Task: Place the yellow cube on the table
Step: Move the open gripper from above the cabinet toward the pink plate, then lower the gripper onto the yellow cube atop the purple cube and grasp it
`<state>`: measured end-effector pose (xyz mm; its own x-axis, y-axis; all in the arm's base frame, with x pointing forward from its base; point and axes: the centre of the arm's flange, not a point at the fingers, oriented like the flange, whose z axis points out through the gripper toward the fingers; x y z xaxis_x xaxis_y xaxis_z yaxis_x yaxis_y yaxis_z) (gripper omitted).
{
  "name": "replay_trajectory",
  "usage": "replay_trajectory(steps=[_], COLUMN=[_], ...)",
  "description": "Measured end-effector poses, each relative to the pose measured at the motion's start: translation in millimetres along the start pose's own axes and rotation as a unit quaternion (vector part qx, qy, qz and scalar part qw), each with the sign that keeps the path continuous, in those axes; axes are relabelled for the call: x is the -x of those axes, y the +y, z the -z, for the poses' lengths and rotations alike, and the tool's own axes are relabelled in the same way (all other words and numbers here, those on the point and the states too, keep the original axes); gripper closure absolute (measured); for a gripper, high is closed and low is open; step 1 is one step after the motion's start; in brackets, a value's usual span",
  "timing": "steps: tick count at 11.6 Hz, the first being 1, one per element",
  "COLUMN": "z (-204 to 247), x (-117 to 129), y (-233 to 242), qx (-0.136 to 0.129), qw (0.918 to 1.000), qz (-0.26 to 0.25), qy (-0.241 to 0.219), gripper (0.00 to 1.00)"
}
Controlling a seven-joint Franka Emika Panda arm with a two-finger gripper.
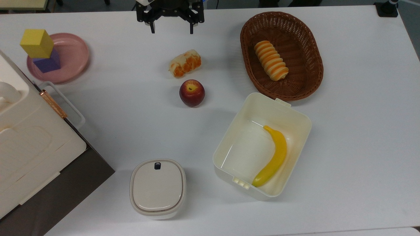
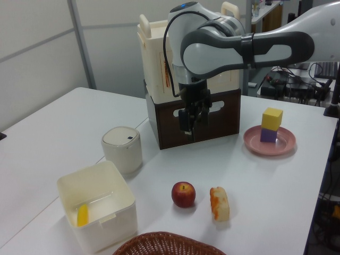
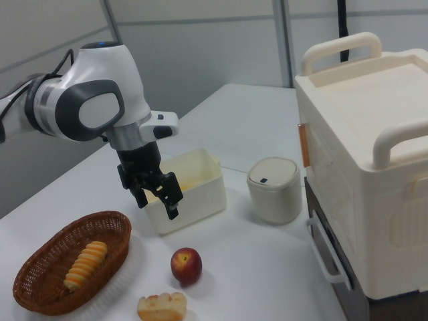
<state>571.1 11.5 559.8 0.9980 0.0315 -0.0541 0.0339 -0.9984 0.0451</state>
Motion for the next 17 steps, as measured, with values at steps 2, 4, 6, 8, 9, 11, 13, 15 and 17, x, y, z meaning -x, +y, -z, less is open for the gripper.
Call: replay_trajectory(steps=[2,4,6,8,9,11,13,15,17], z=[-1,-2,-3,-4,-4,-3,-1,-1,-4], x=[0,0,-1,-1,-1,-1,3,15,35], y=[0,0,0,0,1,12,55,120,187], qx=[0.0,0.0,0.0,0.0,0.0,0.001,0.001,0.0,-0.003], qw=[1.0,1.0,1.0,1.0,1.0,1.0,1.0,0.9999,0.9999], qz=[0.001,0.004,0.006,0.006,0.005,-0.004,-0.01,-0.016,-0.01], qy=[0.0,-0.001,-0.002,-0.003,-0.003,-0.002,-0.001,0.0,-0.002], gripper=[0.0,0.0,0.0,0.0,0.0,0.0,0.0,0.0,0.0])
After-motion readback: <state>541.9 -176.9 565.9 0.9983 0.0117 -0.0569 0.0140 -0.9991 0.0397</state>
